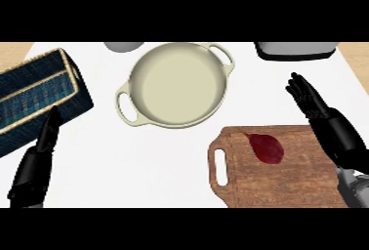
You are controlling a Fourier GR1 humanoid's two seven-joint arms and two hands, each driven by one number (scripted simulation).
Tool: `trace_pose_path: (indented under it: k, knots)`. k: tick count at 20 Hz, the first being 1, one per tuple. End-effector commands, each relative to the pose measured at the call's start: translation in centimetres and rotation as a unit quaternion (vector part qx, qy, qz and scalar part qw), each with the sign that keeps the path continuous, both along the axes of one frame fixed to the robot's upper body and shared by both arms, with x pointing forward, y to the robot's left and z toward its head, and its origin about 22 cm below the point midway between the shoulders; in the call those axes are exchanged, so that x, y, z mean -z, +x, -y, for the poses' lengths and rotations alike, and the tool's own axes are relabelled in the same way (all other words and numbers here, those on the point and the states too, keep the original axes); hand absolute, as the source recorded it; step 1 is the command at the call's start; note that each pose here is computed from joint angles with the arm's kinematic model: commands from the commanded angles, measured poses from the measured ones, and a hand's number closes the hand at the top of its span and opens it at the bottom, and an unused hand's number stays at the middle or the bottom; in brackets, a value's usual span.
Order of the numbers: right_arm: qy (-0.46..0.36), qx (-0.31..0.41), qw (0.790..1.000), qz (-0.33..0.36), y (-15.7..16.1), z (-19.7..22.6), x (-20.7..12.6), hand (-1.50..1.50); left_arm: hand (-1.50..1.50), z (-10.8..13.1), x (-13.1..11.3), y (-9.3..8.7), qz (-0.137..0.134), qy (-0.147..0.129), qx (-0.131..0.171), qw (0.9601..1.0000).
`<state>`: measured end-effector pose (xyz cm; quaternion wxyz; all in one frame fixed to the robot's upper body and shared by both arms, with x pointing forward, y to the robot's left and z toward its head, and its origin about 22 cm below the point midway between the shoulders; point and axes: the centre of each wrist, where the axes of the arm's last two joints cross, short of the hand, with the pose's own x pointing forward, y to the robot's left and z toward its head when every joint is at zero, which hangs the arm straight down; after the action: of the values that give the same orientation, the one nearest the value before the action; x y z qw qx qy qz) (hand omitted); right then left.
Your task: Pick the pear from the cutting board and place it in the pot
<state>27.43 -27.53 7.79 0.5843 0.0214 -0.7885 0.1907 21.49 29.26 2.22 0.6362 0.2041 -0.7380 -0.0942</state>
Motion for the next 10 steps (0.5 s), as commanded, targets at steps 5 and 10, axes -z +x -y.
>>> trace_pose_path:
  k: [5, 10]
  knots:
    - [0.12, -0.359, 0.913, -0.149, -1.3, -8.4, 2.8, -1.5, 0.0, 4.7, -1.6, 1.7, -0.021, -0.112, 0.072, 0.9908]
    - [0.084, -0.325, 0.942, -0.013, 3.7, -2.0, 1.7, -1.5, 0.0, 7.0, -1.9, 3.0, -0.103, -0.192, 0.093, 0.9716]
